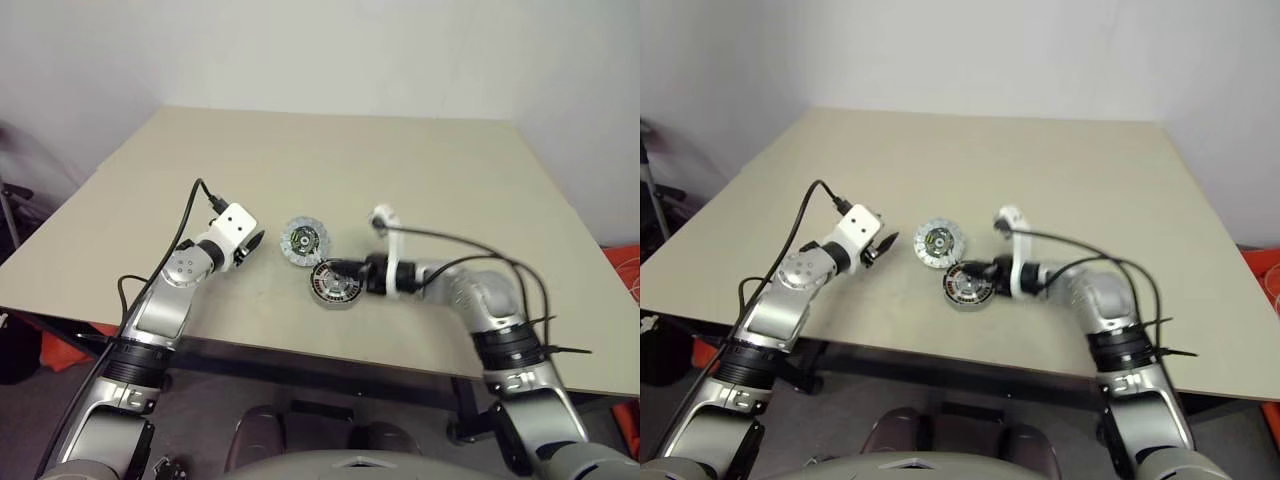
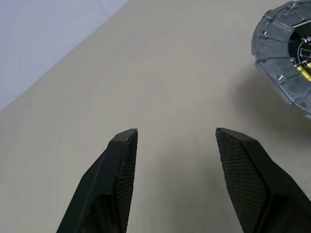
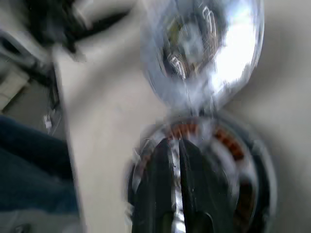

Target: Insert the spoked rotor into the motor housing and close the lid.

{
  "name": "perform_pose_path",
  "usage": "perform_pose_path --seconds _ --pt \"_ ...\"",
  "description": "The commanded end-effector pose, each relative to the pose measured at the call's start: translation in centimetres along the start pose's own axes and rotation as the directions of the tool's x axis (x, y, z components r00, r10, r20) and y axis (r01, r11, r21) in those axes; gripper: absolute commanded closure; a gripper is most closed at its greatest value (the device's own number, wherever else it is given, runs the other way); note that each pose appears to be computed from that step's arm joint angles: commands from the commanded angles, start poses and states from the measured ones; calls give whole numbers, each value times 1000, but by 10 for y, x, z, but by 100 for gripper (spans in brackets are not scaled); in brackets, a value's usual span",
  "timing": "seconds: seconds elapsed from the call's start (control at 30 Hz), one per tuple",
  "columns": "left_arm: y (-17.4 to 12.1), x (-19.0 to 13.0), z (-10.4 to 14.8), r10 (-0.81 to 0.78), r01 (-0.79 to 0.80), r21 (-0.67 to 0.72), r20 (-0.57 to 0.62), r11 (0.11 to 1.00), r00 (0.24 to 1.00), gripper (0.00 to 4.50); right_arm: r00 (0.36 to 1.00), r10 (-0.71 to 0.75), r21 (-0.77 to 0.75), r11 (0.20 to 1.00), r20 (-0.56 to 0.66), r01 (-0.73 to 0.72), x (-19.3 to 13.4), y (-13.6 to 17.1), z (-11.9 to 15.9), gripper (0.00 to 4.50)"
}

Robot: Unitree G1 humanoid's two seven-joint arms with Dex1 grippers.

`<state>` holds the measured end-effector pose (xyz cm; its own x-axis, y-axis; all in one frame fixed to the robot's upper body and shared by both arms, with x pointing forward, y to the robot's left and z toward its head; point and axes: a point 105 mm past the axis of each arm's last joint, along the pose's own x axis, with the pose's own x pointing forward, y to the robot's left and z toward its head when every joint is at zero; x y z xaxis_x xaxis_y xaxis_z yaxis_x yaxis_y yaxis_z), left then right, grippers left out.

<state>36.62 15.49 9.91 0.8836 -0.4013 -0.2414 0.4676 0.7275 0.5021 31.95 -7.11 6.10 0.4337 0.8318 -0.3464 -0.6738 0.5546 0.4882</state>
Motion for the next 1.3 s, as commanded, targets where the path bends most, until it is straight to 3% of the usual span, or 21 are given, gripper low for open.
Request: perform_pose_path --seconds 0.03,0.2,0.33,0.4,0.47,0.57,0.67,0.8,0.9,1.13,1.3 --pt "12 -3 13 40 -41 31 39 999 998 178 997 -49 9 999 -54 50 4 -11 -15 427" --pt "16 -3 12 50 -51 28 36 998 998 178 998 -7 -25 1000 59 8 -6 -5 13 427" --pt "14 -2 11 50 -51 25 35 998 998 178 969 119 -230 971 217 -68 -23 24 63 427" --pt "14 0 15 48 -49 19 46 999 998 178 950 217 -367 922 223 -124 -33 47 87 427" --pt "15 3 21 45 -46 5 66 999 997 178 945 291 -487 854 151 -185 -41 66 96 427" --pt "17 4 33 33 -32 -19 96 999 995 178 960 280 -660 719 -13 -218 -44 70 91 427" --pt "22 6 41 39 -37 -20 114 999 993 178 960 177 -780 560 -215 -278 -47 49 69 427" --pt "30 6 43 64 -62 -19 118 998 991 178 908 34 -830 391 -418 -397 -53 16 48 427" --pt "28 5 45 51 -45 -48 124 998 991 178 893 23 -844 319 -449 -432 -51 11 55 371" --pt "9 -1 51 -75 91 -120 128 989 989 178 862 42 -842 197 -504 -502 -44 19 55 141" --pt "-1 -11 66 -213 238 -178 148 955 966 178 821 27 -802 194 -571 -564 -38 14 25 141"
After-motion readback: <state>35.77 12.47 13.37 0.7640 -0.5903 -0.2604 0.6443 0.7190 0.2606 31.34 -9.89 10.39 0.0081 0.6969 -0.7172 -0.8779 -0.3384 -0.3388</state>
